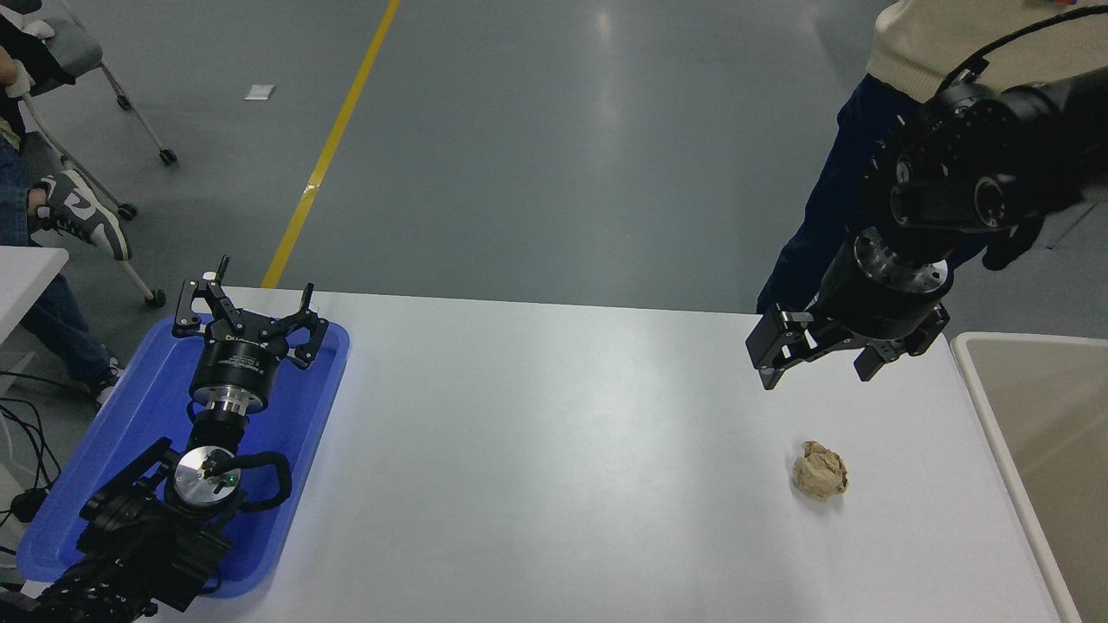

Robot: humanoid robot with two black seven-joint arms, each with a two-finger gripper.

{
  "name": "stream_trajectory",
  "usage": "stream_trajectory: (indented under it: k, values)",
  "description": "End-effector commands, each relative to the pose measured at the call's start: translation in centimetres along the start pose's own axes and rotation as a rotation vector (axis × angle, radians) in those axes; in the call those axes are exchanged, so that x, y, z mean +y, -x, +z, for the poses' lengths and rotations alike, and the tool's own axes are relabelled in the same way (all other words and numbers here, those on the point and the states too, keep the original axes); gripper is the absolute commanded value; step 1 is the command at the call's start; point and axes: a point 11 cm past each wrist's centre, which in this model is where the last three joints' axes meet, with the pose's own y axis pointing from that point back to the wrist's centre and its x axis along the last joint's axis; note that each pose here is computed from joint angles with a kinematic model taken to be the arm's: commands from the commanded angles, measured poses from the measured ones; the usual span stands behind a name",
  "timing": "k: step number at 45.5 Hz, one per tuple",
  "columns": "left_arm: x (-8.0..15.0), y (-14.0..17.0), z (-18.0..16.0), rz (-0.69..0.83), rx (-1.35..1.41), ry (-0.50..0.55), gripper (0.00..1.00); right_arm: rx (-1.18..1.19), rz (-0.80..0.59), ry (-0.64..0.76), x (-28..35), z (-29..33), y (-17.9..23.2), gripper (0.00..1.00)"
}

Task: Pick up paper ball place in dustbin

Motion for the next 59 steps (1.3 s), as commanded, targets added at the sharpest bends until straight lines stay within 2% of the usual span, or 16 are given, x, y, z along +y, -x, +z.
stream_trajectory:
  k: [1,21,32,49,59]
  values:
    - [0.0,0.0,0.0,0.001,0.000,0.000,1.00,0.003,0.005,-0.002,-0.1,0.0,-0.1,1.00]
    - [0.0,0.0,0.0,0.001,0.000,0.000,1.00,-0.049,0.022,-0.025,-1.8,2.6,-0.7,1.00]
    - [0.0,0.0,0.0,0.001,0.000,0.000,1.00,0.011,0.043,0.070,-4.3,7.9,-0.1,1.00]
    - [0.0,0.0,0.0,0.001,0.000,0.001,1.00,0.021,0.074,0.056,-11.6,11.0,0.6,1.00]
    - [0.0,0.0,0.0,0.001,0.000,0.000,1.00,0.043,0.151,0.066,-17.4,12.5,1.6,1.00]
